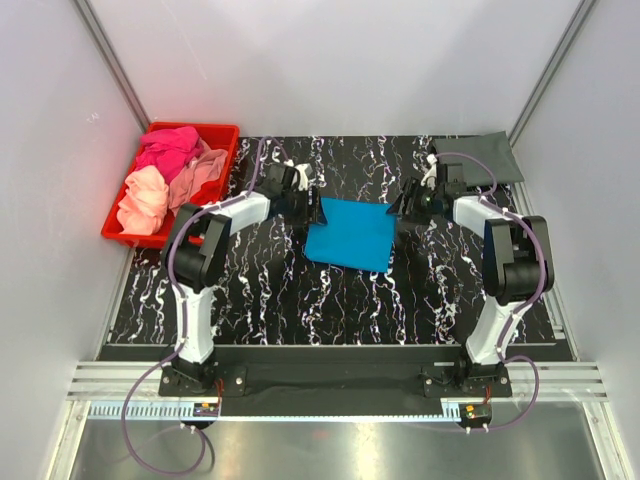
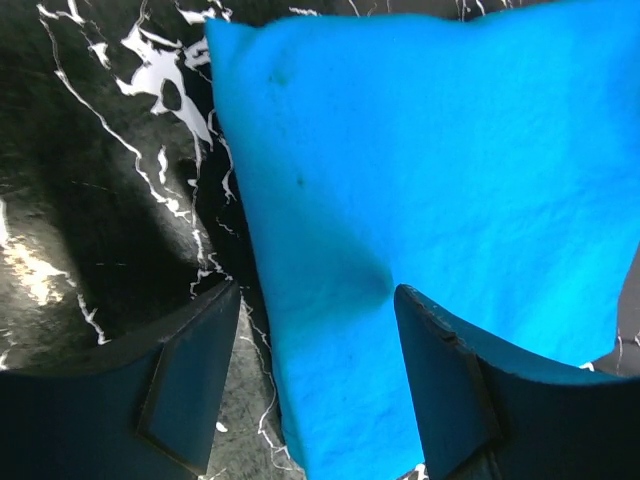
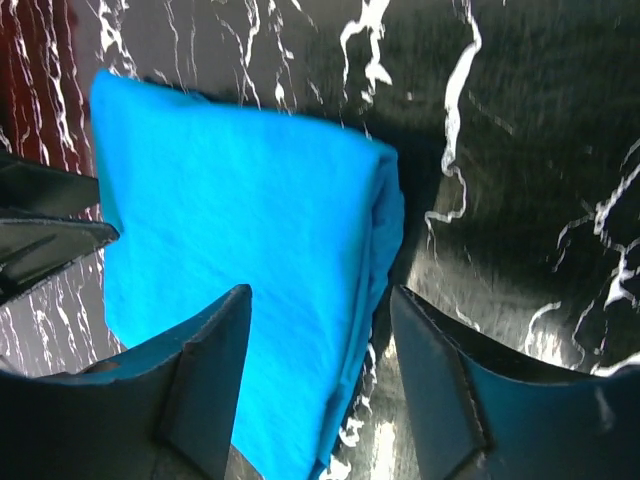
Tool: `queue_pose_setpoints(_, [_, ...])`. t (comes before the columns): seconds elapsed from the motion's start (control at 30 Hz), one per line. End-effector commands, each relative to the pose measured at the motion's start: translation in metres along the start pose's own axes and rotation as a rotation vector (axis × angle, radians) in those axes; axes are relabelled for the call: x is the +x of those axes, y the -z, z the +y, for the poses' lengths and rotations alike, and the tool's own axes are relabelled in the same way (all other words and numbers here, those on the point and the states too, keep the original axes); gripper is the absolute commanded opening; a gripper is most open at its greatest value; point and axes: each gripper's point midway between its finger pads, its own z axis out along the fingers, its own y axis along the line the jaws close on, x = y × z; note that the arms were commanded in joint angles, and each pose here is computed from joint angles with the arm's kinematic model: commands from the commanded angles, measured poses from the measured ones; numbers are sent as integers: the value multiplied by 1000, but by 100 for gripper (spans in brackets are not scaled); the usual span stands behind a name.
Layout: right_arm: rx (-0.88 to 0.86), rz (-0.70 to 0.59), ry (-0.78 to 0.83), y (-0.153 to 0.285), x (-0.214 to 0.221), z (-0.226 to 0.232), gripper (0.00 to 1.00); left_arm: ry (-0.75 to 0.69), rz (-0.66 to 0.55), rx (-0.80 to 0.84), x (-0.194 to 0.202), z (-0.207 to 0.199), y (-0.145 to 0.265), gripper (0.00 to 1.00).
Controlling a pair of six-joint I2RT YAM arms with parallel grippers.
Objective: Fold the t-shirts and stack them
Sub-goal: Fold the tshirt, then neatly place the folded tshirt to the corner
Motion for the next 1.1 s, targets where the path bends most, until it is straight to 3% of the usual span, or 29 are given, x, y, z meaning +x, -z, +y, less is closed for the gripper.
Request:
queue_pose_setpoints(0.0, [15,4,10,-9,-7,-1,66,-25,-24,-45,-14,4,6,68])
queue_pose_setpoints(0.03, [2,14,11,-12,-6,-1,76,-28,-31,-47,-16,3,10,68])
queue_pose_setpoints(0.17, [-33,50,24,-30,-9,-6,78,-47,-104,-35,-40,-13,32,69])
queue_pose_setpoints(0.27, [-97,76,-14,-38,-7,-2,87,-46,-165,-13,-58,-30,50,69])
queue_pose_setpoints(0.5, [-83,101,-36,-39,8,-9,84,-42,-170,48,-43,-47,45,70])
queue_pose_setpoints(0.7, [-108,140,-21,-42,13,-8,82,3,-104,90,-11,-37,20,70])
queue_pose_setpoints(1.07, [-165,220,-53,-46,22,-3,82,-3,-32,53,12,-17,-3,70])
